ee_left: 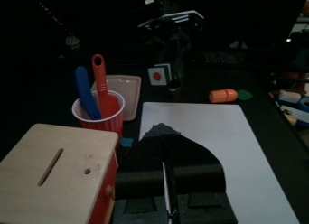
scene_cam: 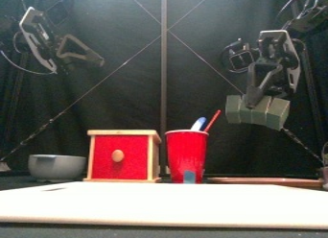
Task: Place sushi on board then cut the sushi with the knife then place the pieces on the plate
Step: Place the sushi on the board
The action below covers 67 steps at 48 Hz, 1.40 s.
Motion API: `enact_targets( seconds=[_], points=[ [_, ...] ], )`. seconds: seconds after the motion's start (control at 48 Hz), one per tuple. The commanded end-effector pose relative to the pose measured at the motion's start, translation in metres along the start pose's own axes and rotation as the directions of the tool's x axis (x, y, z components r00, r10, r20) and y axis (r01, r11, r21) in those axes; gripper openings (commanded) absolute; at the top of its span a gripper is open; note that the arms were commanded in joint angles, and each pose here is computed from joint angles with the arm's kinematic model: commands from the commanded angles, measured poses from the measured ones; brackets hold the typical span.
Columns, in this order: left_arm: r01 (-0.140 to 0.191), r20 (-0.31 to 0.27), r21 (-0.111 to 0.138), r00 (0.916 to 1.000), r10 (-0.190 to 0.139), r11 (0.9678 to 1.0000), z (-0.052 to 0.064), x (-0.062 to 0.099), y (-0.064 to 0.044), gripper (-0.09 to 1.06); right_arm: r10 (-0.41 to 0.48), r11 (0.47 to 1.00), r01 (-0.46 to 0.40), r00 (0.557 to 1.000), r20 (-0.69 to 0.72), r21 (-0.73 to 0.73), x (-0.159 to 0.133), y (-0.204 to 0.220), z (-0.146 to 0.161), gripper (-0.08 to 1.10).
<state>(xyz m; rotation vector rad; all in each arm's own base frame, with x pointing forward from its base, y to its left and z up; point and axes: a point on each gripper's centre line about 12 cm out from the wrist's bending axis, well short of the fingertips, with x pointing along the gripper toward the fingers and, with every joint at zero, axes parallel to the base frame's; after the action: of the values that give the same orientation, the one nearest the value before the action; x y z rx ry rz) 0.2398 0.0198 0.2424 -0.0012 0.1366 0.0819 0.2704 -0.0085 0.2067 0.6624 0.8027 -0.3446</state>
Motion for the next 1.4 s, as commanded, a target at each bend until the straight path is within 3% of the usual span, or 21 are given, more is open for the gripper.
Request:
enact_targets(
  seconds=[0.021,0.333,0.5,0.771,0.979,1.25,1.396],
  points=[
    [0.003,0.009,0.000,1.0000,-0.003,1.0000,0.004,0.001,-0.001,-0.02,0.013,1.000,-0.014,0.999,0.029,0.016,0.002,0.020,0.004,0.61],
    [0.005,0.003,0.001,1.0000,-0.005,1.0000,0.002,0.001,-0.001,-0.02,-0.026,0.980,0.017,0.999,0.041,0.198,0.035,0.064,-0.002,0.61],
    [0.005,0.000,0.001,1.0000,-0.005,1.0000,0.002,0.001,-0.001,-0.02,-0.092,0.953,0.076,0.995,0.040,0.294,0.051,0.084,-0.009,0.61],
    [0.005,-0.014,0.001,0.9999,-0.005,1.0000,-0.001,0.001,-0.001,-0.02,-0.226,0.838,0.149,0.971,0.084,0.525,0.076,0.112,0.006,0.61],
    [0.006,-0.012,0.001,0.9999,-0.006,1.0000,-0.001,-0.001,-0.001,-0.02,-0.240,0.779,0.141,0.967,0.084,0.611,0.087,0.121,0.014,0.61],
    [0.007,-0.015,0.002,0.9999,-0.007,1.0000,-0.003,-0.002,-0.002,-0.02,-0.303,0.668,0.227,0.953,-0.020,0.709,0.111,0.115,-0.004,0.61],
    [0.007,-0.012,0.004,0.9999,-0.007,1.0000,-0.002,-0.002,-0.002,-0.02,-0.310,0.649,0.240,0.950,-0.038,0.721,0.119,0.113,-0.010,0.62]
  ],
)
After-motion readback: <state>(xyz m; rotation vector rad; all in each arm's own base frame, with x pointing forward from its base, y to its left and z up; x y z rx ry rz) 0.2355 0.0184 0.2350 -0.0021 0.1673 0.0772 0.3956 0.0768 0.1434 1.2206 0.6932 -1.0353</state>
